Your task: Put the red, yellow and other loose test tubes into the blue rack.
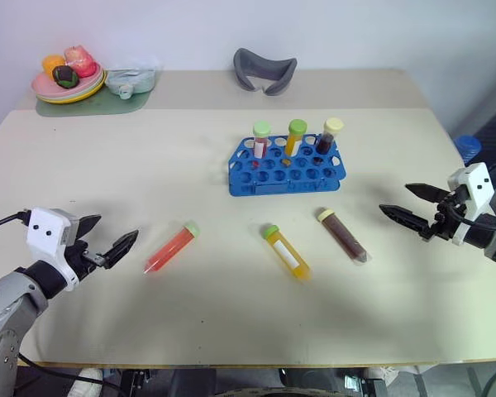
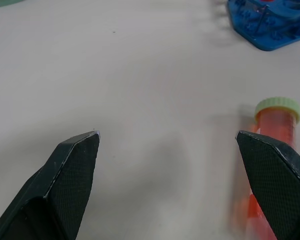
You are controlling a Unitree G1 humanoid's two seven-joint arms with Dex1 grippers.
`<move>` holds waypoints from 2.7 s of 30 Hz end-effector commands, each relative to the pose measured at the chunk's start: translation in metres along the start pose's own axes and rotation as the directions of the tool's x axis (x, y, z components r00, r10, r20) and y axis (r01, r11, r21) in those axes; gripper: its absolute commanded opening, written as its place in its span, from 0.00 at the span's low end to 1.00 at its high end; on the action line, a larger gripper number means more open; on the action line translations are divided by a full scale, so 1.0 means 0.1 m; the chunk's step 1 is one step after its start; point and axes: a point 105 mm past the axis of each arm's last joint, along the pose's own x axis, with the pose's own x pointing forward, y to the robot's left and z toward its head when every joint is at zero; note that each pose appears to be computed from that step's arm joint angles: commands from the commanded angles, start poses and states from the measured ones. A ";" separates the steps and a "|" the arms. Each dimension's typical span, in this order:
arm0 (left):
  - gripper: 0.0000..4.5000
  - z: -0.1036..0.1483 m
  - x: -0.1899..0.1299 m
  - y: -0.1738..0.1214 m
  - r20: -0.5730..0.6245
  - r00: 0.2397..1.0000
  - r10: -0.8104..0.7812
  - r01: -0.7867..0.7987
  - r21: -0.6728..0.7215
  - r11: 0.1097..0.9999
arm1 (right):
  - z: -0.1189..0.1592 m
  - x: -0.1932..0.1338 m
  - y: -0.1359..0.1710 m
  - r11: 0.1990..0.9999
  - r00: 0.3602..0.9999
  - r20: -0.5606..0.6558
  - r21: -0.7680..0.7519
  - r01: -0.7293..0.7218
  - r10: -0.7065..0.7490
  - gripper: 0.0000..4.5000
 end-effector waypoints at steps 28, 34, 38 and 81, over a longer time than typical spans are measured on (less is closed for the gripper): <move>1.00 0.29 0.63 -1.40 -0.028 0.667 -0.745 0.722 0.272 0.636 | 0.30 0.31 0.90 0.999 0.916 -0.400 -0.001 0.033 -0.031 0.96; 1.00 0.23 0.59 -1.64 -0.034 0.598 -0.801 0.772 0.292 0.565 | 0.17 0.37 0.89 0.995 0.860 -0.501 -0.070 0.070 -0.095 0.96; 1.00 0.23 0.58 -1.69 -0.023 0.601 -0.799 0.768 0.293 0.569 | 0.09 0.39 0.88 0.996 0.830 -0.551 -0.040 0.084 -0.092 0.96; 1.00 0.26 0.61 -1.66 0.022 0.646 -0.763 0.732 0.267 0.627 | 0.62 0.62 0.97 0.985 0.922 -0.355 0.013 0.170 -0.154 0.17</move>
